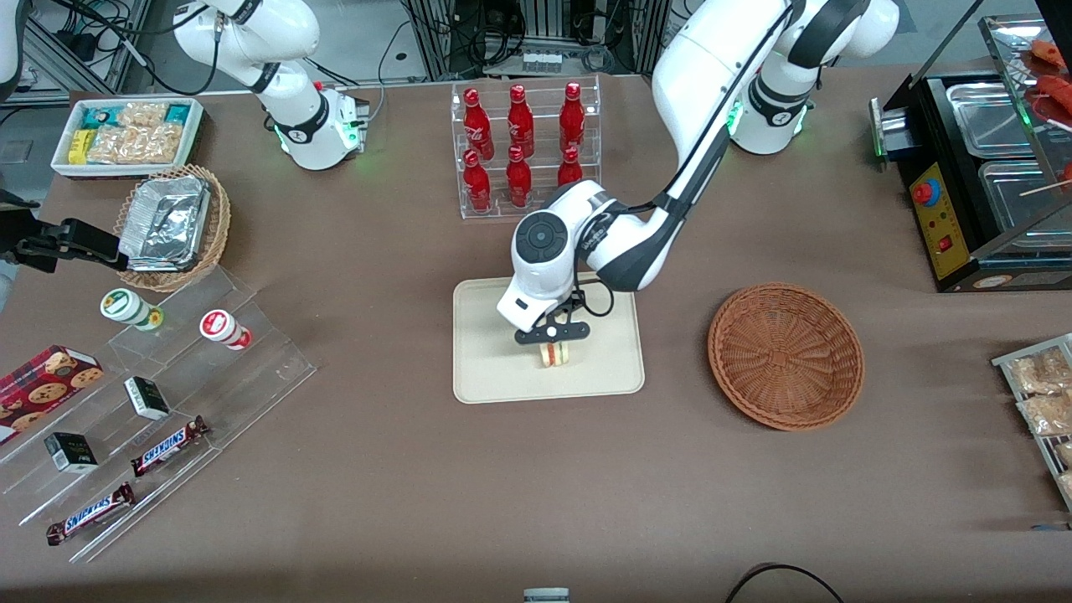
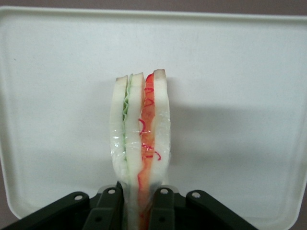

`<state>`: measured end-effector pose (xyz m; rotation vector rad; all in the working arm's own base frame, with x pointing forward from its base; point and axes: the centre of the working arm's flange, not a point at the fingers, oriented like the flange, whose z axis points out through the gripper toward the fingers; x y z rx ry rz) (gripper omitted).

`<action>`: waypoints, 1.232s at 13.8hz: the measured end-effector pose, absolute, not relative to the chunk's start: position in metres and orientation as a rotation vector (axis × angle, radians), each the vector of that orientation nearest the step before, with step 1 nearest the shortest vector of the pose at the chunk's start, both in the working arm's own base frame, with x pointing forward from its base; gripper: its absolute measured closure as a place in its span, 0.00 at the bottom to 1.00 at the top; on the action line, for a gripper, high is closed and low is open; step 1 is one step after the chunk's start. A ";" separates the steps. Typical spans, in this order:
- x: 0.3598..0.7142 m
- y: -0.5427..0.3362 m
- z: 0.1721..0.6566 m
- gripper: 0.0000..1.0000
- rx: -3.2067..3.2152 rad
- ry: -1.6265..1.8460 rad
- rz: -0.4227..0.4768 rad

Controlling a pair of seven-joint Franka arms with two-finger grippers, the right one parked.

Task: Place sandwich from basket to tray
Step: 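Lower the sandwich onto the tray center and open the left gripper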

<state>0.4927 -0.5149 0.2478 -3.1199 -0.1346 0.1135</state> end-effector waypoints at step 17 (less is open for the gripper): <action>0.499 -0.518 0.291 0.01 -3.121 -0.221 0.063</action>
